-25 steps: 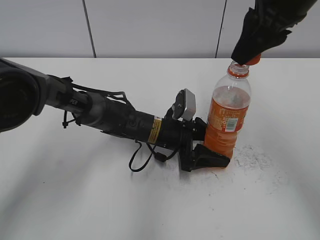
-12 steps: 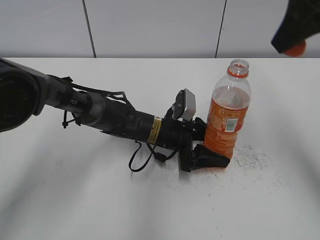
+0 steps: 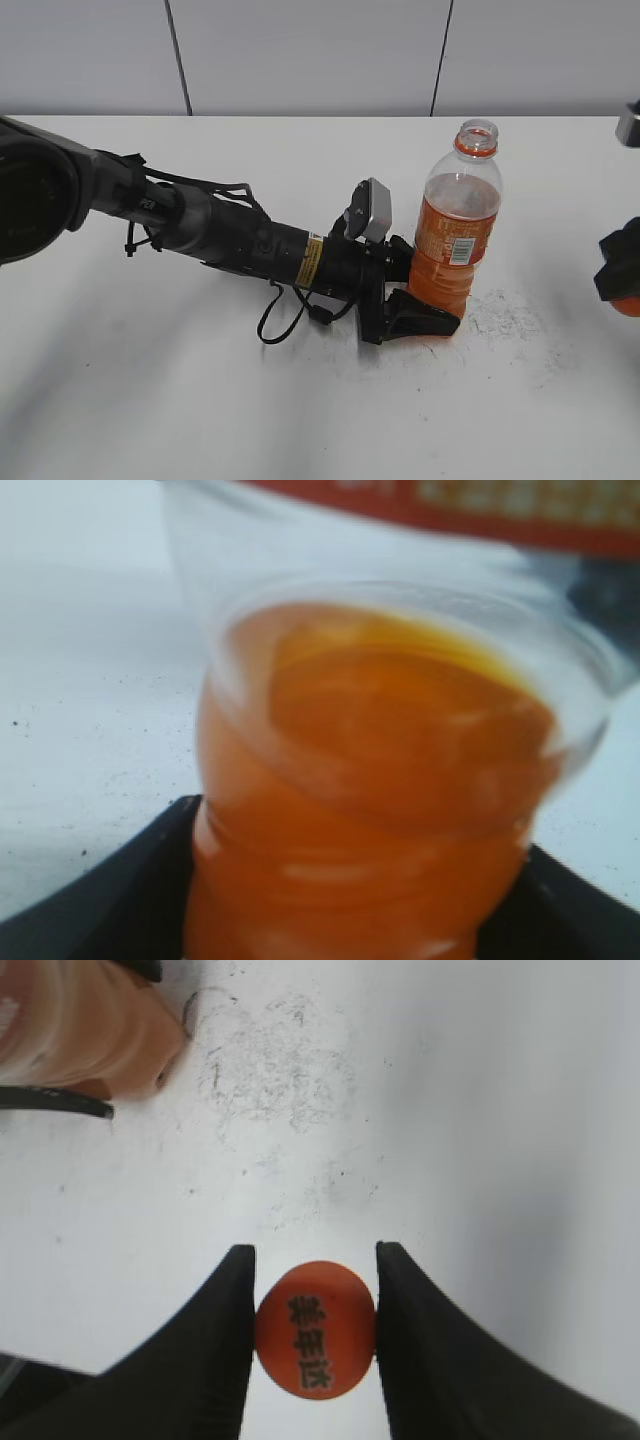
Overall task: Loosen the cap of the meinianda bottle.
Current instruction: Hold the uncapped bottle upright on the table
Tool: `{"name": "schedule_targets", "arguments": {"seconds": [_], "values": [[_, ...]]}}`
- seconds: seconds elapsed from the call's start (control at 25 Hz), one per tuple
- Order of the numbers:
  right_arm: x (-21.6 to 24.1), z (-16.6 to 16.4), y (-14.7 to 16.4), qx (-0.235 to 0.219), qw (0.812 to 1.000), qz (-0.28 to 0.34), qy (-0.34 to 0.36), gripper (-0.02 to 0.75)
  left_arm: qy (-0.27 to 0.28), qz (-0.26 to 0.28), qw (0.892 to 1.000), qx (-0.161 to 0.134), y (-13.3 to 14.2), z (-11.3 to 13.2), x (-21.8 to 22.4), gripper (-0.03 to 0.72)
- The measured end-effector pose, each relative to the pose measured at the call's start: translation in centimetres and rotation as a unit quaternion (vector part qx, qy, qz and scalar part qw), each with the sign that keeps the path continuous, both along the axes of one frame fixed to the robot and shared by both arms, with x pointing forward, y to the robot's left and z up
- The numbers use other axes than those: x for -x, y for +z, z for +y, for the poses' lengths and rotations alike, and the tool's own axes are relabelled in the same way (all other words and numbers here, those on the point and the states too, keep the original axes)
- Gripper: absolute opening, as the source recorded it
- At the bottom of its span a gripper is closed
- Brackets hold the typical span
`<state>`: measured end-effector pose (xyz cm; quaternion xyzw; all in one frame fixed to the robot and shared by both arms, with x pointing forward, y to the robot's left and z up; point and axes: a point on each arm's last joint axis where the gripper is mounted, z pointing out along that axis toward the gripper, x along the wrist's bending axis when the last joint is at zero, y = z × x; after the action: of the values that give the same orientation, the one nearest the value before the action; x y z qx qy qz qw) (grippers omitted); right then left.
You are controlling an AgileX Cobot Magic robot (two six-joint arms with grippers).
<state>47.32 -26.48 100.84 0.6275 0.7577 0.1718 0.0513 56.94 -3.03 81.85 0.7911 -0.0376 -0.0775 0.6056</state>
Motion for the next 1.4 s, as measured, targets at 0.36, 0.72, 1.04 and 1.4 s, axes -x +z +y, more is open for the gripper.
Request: {"name": "schedule_targets", "arguments": {"seconds": [0.36,0.72,1.04,1.4], "values": [[-1.6,-0.6,-7.6,-0.012,0.991,-0.064,-0.113,0.27,-0.001,0.0,1.0,0.0,0.0,0.0,0.0,0.563],[-3.0,-0.9,-11.6,0.009,0.989,-0.052,-0.136,0.27,-0.002,-0.001,1.0,0.0,0.0,0.0,0.0,0.563],[-3.2,-1.0,-12.5,0.015,0.989,-0.049,-0.139,0.27,-0.002,-0.001,1.0,0.0,0.0,0.0,0.0,0.563],[-3.3,-1.0,-12.6,0.016,0.989,-0.052,-0.139,0.288,-0.002,-0.001,1.0,0.0,0.0,0.0,0.0,0.563]]}}
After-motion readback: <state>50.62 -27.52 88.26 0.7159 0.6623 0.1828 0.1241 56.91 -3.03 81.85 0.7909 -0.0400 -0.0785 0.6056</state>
